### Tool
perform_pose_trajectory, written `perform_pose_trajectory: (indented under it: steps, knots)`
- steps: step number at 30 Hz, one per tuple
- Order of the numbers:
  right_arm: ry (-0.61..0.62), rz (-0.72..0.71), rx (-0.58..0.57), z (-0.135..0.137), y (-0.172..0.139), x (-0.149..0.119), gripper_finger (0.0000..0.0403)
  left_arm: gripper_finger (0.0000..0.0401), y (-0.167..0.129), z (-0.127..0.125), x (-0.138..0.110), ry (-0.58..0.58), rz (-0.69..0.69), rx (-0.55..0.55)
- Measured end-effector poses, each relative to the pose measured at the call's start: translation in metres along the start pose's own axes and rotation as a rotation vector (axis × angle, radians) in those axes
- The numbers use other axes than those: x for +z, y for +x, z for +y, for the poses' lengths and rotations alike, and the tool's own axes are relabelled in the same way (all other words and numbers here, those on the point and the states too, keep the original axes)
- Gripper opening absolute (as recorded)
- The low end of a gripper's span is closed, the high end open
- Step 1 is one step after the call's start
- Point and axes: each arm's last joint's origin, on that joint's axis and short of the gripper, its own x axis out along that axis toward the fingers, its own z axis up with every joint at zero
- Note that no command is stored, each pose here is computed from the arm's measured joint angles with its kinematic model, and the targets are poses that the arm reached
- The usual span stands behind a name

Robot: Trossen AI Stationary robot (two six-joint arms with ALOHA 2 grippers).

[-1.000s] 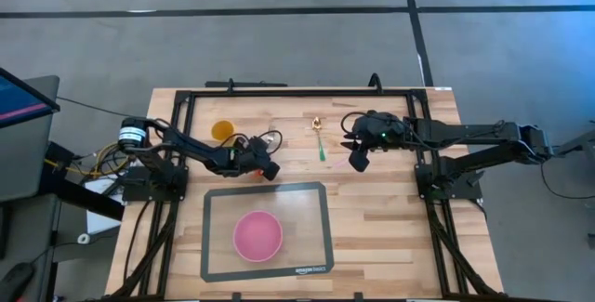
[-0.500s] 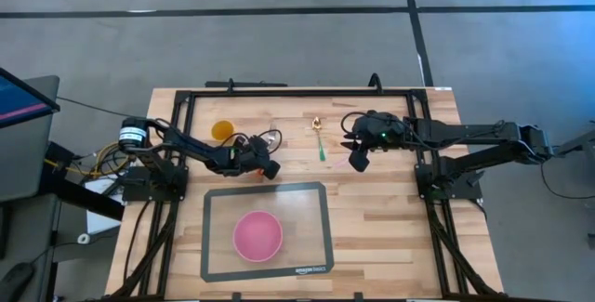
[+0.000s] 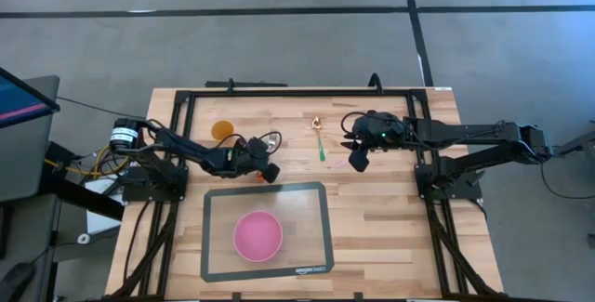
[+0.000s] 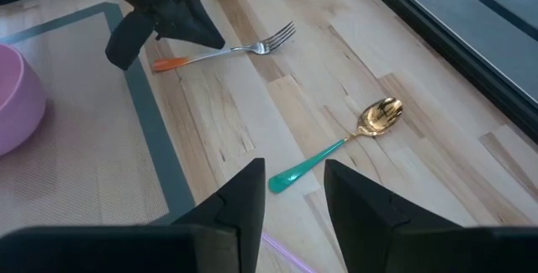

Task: Pick & Place Utensil
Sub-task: Put the orange fork into the pink bowl on the transparent mat, then put the orange fork into the pink bowl

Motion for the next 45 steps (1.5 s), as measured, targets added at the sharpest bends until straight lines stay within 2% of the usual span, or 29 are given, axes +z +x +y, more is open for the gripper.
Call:
perform_pose_trajectory:
  steps: [11,20,25,33,38,45]
  knots:
    - [0.000,0.000,0.000,0.000,0.000,0.000,0.0118,0.0016,0.000,0.000,0.002,-0.012,0.025,-0.051]
    - [0.000,0.000,0.000,0.000,0.000,0.000,0.0118,0.0066,0.001,0.001,0.002,-0.011,-0.005,-0.005]
    - [0.000,0.000,0.000,0.000,0.000,0.000,0.0118,0.0095,0.010,0.001,-0.007,0.007,0.029,0.027]
    - [0.000,0.000,0.000,0.000,0.000,0.000,0.0118,0.0117,0.019,0.002,-0.013,-0.008,0.044,0.060]
    - [0.000,0.000,0.000,0.000,0.000,0.000,0.0118,0.0098,0.019,0.002,-0.014,-0.008,0.045,0.056]
    - [0.000,0.000,0.000,0.000,0.000,0.000,0.0118,0.0016,0.019,0.001,-0.014,-0.014,0.057,0.030]
